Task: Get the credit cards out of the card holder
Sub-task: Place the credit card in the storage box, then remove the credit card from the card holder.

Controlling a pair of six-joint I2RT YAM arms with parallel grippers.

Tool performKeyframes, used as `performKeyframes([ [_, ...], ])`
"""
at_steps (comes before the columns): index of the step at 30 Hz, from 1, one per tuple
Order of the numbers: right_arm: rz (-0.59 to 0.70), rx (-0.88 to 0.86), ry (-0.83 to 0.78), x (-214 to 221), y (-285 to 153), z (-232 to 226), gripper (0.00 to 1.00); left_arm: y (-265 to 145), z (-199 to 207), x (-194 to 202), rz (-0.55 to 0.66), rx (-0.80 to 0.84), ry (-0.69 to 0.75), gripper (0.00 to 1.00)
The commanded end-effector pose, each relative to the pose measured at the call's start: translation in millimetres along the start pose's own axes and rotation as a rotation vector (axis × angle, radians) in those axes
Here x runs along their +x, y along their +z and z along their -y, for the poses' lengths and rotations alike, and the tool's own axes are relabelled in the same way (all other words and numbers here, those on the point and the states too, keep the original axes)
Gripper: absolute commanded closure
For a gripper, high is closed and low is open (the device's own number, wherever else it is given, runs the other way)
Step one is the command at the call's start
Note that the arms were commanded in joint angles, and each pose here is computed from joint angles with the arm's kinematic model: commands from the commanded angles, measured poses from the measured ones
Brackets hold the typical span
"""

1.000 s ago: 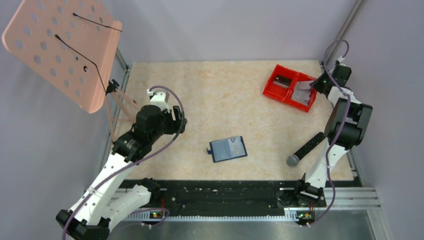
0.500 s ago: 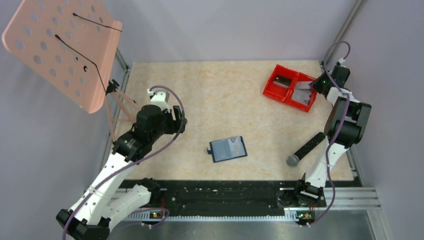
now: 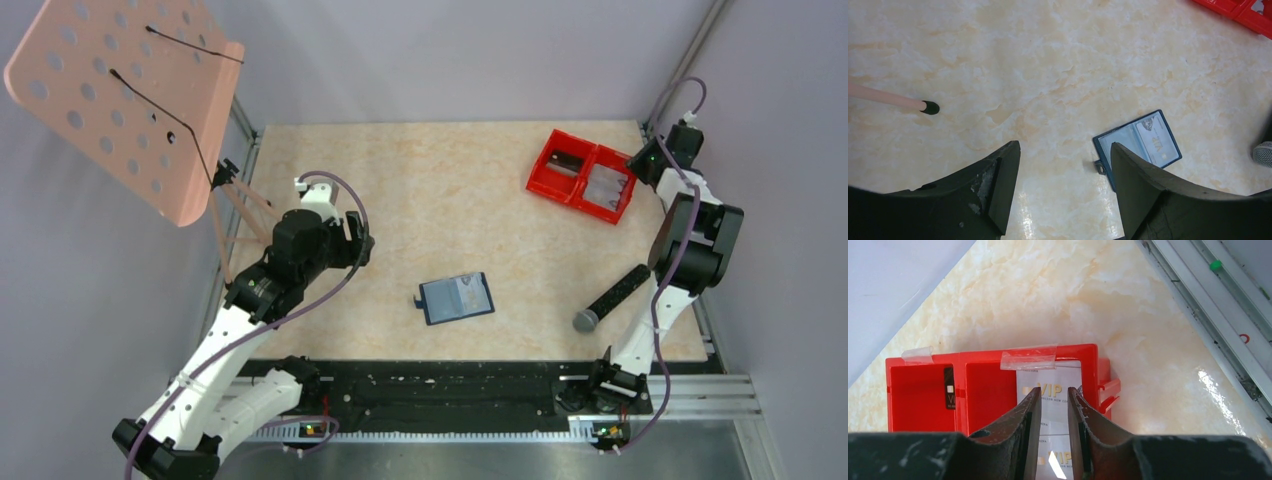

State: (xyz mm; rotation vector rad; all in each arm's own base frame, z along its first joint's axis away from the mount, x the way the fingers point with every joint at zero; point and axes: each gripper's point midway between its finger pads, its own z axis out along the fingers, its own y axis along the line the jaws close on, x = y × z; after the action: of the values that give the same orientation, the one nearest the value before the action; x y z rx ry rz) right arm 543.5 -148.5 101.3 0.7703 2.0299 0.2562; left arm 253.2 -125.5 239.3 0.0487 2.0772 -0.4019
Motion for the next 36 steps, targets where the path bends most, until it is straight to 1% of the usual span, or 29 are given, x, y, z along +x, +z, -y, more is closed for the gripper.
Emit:
performKeyframes([
  [1, 0.036, 0.010, -0.003, -22, -2, -5, 0.73, -1, 4, -10, 0.047, 0.022, 0.000, 0.28],
  [5, 0.041, -0.015, -0.006, -32, -10, -16, 0.73, -1, 3, -8, 0.044, 0.020, -0.005, 0.28],
  [11, 0.051, -0.053, -0.003, -48, -36, -41, 0.73, 3, 5, -4, 0.020, 0.026, -0.019, 0.28],
  [14, 0.032, -0.056, -0.009, -44, -49, -51, 0.73, 3, 7, -3, 0.004, 0.031, -0.030, 0.28],
  [17, -0.010, -0.053, -0.015, -25, -60, -56, 0.73, 0, 10, -3, 0.008, 0.049, -0.042, 0.28],
  [21, -0.084, -0.086, -0.068, 15, -77, -84, 0.73, 0, 18, 2, -0.018, 0.094, -0.049, 0.28],
  [23, -0.120, -0.115, -0.116, 38, -88, -103, 0.72, 1, 24, 10, -0.054, 0.126, -0.057, 0.29],
  [26, -0.176, -0.177, -0.188, 78, -110, -133, 0.69, 5, 32, 22, -0.105, 0.170, -0.082, 0.29],
  [30, -0.264, -0.280, -0.269, 138, -147, -167, 0.64, 13, 45, 45, -0.193, 0.237, -0.134, 0.30],
  [34, -0.346, -0.391, -0.319, 198, -185, -194, 0.61, 28, 53, 75, -0.307, 0.271, -0.196, 0.31],
  [36, -0.410, -0.450, -0.353, 238, -205, -206, 0.61, 35, 58, 89, -0.358, 0.292, -0.229, 0.31],
])
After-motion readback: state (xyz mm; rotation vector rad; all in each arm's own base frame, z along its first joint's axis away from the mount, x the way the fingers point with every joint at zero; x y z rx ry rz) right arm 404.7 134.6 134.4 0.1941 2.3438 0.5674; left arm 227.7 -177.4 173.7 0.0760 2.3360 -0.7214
